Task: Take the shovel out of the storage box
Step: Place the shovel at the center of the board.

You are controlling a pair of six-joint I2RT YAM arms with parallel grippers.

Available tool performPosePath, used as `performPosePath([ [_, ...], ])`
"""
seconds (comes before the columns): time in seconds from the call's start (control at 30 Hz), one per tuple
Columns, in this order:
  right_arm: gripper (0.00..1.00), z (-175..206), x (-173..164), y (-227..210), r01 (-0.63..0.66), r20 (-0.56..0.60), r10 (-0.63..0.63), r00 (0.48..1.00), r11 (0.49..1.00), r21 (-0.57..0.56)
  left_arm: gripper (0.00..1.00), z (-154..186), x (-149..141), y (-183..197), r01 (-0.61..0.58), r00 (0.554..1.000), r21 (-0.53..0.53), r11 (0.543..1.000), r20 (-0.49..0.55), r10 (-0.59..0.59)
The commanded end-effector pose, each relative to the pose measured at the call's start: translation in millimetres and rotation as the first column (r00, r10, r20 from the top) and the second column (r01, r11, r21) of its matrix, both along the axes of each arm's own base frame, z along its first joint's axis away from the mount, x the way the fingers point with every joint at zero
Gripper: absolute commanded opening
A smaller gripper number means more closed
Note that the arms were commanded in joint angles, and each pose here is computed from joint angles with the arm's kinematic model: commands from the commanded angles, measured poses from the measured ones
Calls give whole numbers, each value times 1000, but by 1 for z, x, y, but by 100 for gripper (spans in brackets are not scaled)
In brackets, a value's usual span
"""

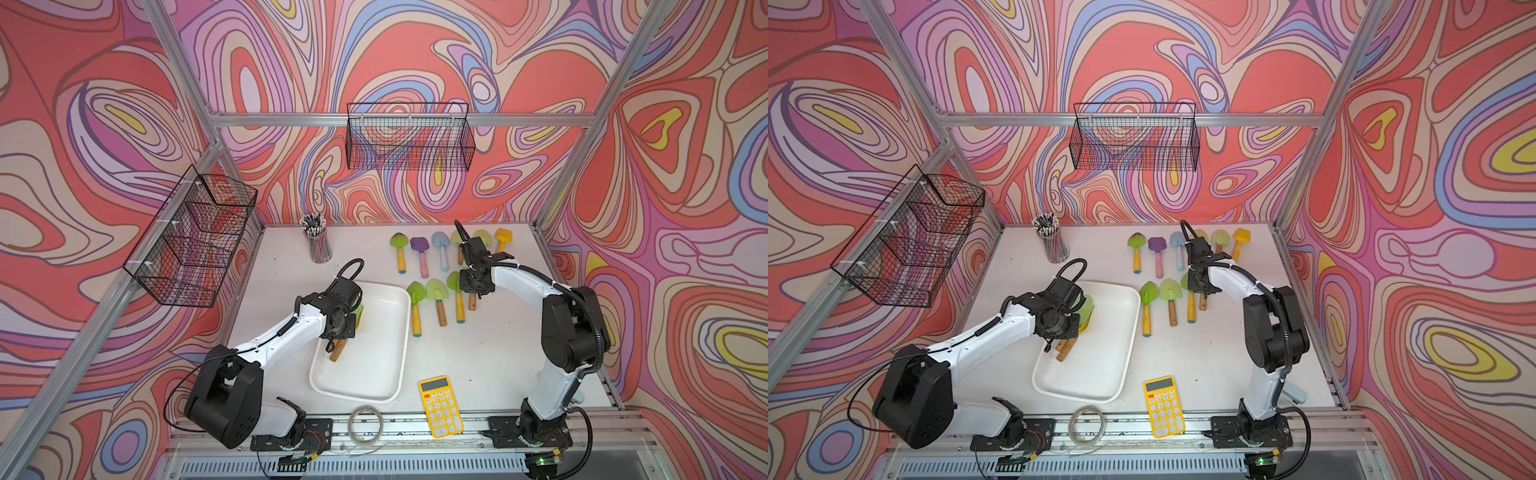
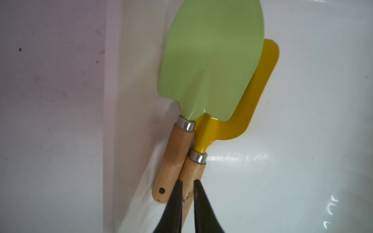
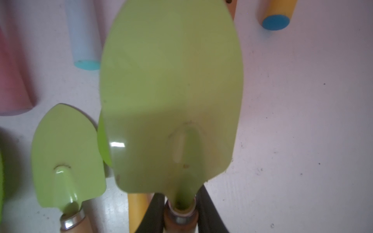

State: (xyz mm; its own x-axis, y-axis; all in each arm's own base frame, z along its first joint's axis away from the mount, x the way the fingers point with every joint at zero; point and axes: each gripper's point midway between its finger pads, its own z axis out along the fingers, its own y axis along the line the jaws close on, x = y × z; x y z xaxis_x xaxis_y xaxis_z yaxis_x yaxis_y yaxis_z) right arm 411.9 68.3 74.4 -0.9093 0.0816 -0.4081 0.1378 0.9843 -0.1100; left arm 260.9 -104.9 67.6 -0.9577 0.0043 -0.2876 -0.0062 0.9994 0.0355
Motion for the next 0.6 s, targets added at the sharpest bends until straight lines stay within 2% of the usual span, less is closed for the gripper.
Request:
performPosePath([
  [0.0,20,0,3,-19,38,7,-37,999,997,-74,14,-8,-5,18,-28,999,108,994,-29,32],
  [0.23,20,-15,1,-28,60,-24,-62,998,995,-76,17,-15,-7,21,-27,999,150,988,-38,33],
  [0.5,20,-32,2,-27,56,-64,-60,996,996,-64,34,-28,-13,16,-15,997,129,992,-72,25],
  [0.57,20,-36,1,-27,54,-74,-59,995,996,-69,35,-30,-14,13,-8,997,120,993,-75,17],
])
